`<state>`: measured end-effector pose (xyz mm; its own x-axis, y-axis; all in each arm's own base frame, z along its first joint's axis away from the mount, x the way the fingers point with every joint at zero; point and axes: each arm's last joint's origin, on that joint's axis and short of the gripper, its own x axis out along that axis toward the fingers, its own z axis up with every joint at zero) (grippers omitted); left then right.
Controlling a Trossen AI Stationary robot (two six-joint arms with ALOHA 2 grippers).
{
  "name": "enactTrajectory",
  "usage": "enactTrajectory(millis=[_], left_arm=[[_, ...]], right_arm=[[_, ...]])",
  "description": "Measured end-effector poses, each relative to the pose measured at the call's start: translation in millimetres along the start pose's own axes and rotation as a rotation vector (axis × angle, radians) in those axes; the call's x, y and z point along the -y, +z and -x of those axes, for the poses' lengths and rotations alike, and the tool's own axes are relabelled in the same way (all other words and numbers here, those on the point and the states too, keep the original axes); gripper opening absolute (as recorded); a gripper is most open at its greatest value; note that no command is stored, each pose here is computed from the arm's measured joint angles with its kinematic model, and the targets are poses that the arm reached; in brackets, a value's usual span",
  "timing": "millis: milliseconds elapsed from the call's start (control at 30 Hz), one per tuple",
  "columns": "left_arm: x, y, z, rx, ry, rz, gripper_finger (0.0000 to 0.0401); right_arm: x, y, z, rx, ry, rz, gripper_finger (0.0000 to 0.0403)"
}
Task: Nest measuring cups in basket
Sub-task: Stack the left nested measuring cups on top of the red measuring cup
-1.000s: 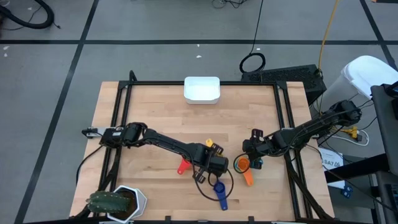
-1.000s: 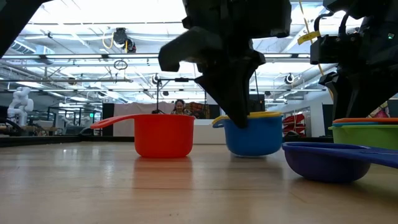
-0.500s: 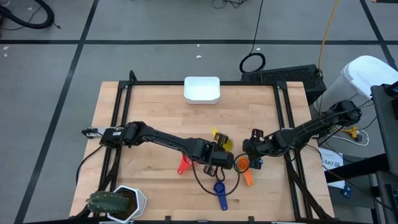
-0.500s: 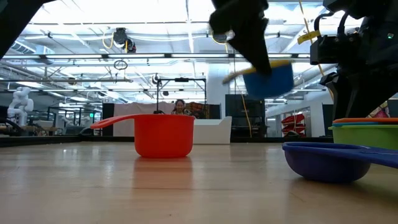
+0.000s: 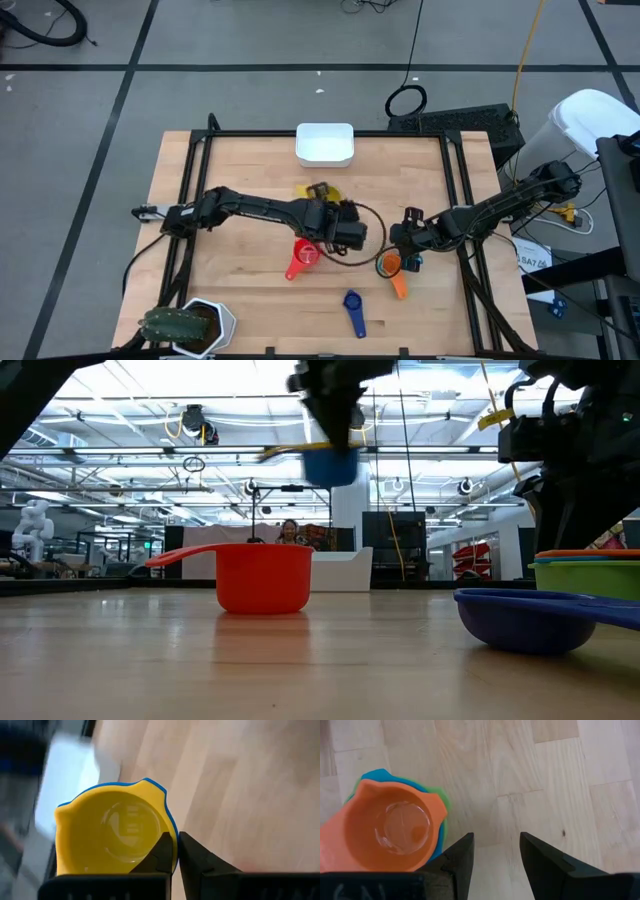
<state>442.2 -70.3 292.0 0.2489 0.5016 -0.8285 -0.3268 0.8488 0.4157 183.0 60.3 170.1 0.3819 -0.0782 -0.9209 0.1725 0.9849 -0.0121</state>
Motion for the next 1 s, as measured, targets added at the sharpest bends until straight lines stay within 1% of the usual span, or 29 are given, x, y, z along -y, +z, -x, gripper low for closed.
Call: enactTrajectory(millis=[67, 167, 267, 367, 433, 533, 600, 767, 1000], left_arm=[[-0.4, -6.0, 0.1, -0.059, 0.001, 0.080, 0.0012], [3.2, -7.6, 1.6, -0.100, -0.065, 0.226, 0.0012], [12.4, -3.9, 5.1, -0.054, -0.119, 0.313, 0.0012], [18.8, 1.0, 7.9, 0.003, -0.161, 0.343, 0.0015], [19.0, 1.2, 8.0, 0.000, -0.167, 0.366, 0.0021], [15.5, -2.2, 6.4, -0.045, -0.144, 0.415, 0.0022], [15.1, -5.3, 6.5, -0.082, -0.144, 0.422, 0.0011], [22.2, -19.0, 13.7, -0.192, -0.144, 0.445, 0.0011], [38.6, -28.9, 25.6, -0.248, -0.183, 0.561, 0.0011]], right_arm=[[-0.1, 0.3, 0.0, 0.003, 0.001, 0.008, 0.0151], [-0.3, 0.7, 0.0, 0.007, 0.002, 0.020, 0.0151], [-0.9, 1.8, 0.0, 0.019, 0.008, 0.021, 0.0151], [-1.5, 2.9, 0.1, 0.030, 0.015, 0.021, 0.0151], [-1.4, 2.7, 0.0, 0.028, 0.014, 0.021, 0.0151], [-2.2, 2.1, 0.2, 0.026, 0.015, 0.025, 0.0151], [-3.5, 1.7, 0.5, 0.029, 0.017, 0.041, 0.0151], [-3.9, 1.3, 0.6, 0.029, 0.016, 0.112, 0.0151], [-3.9, 1.4, 0.6, 0.030, 0.015, 0.195, 0.0151]])
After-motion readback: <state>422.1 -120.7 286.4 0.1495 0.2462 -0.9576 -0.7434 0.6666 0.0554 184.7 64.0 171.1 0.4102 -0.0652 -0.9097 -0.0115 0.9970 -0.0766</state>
